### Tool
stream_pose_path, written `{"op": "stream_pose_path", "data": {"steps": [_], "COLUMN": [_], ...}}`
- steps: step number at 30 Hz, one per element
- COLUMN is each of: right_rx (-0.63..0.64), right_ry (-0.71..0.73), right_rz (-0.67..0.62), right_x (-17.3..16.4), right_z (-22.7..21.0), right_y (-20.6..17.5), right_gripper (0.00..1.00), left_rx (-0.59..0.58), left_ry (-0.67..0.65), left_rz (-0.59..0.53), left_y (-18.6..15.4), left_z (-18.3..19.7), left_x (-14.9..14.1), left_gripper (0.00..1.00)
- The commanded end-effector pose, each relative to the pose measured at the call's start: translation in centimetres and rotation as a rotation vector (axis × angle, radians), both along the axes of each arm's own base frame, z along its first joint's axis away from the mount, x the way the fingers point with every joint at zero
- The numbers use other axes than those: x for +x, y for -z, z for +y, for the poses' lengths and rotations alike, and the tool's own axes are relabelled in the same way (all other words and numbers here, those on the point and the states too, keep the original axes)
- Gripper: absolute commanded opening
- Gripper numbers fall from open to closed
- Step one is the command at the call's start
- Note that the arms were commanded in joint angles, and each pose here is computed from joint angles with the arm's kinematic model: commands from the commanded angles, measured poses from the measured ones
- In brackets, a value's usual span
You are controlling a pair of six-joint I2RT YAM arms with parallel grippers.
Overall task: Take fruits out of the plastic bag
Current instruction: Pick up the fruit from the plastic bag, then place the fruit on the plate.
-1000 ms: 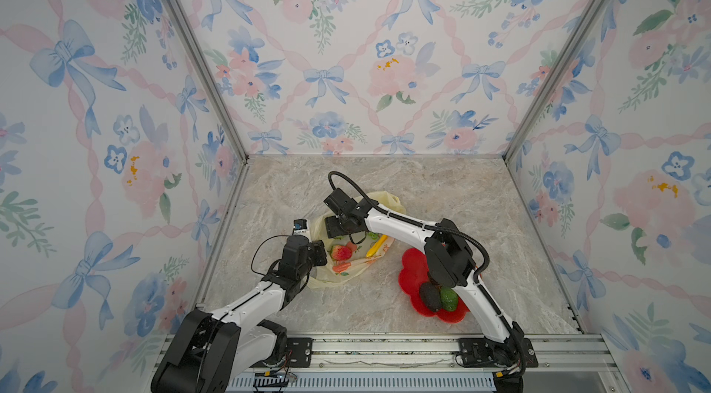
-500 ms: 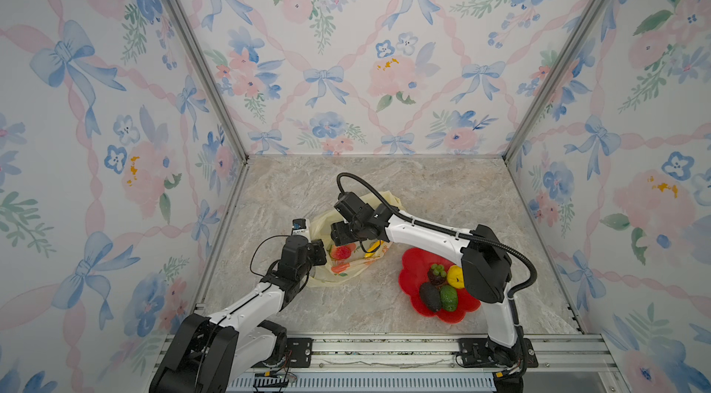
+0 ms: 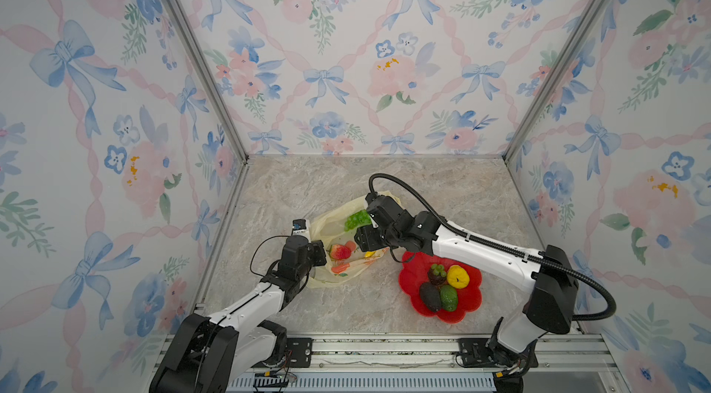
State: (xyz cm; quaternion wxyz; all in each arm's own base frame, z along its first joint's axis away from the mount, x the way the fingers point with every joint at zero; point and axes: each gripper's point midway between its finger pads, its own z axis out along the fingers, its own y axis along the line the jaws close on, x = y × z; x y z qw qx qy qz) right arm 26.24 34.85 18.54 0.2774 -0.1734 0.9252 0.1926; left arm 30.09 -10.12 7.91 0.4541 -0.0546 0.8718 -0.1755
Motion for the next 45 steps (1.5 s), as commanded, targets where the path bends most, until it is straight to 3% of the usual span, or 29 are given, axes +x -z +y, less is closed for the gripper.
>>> {"op": "stream_pose_path", "data": {"steps": [1,23,45], "right_rx": [-0.077,-0.223,-0.276], "right_ry": [0.057,0.264,0.297], "right_rz": [0.004,0.114,0.207], "right_x": [-0.7,-3.9,-3.6], "right_z": [-3.6,-15.0,-15.4], "right_y": [0.6,6.3,10.9], "right_gripper": [0.61,0.61,0.63], "left_rx": [-0.005,0.0,0.002], "left_ry": [-0.003,-0.007,-0.007], "left_rz": [0.012,0.012,0.017], "left_y": [0.1,0.2,0.3], "left_z": [-0.1,0.0,0.0], "left_x": [0.1,0.1,0.1], "left_gripper": [0.04,0.04,0.04]}}
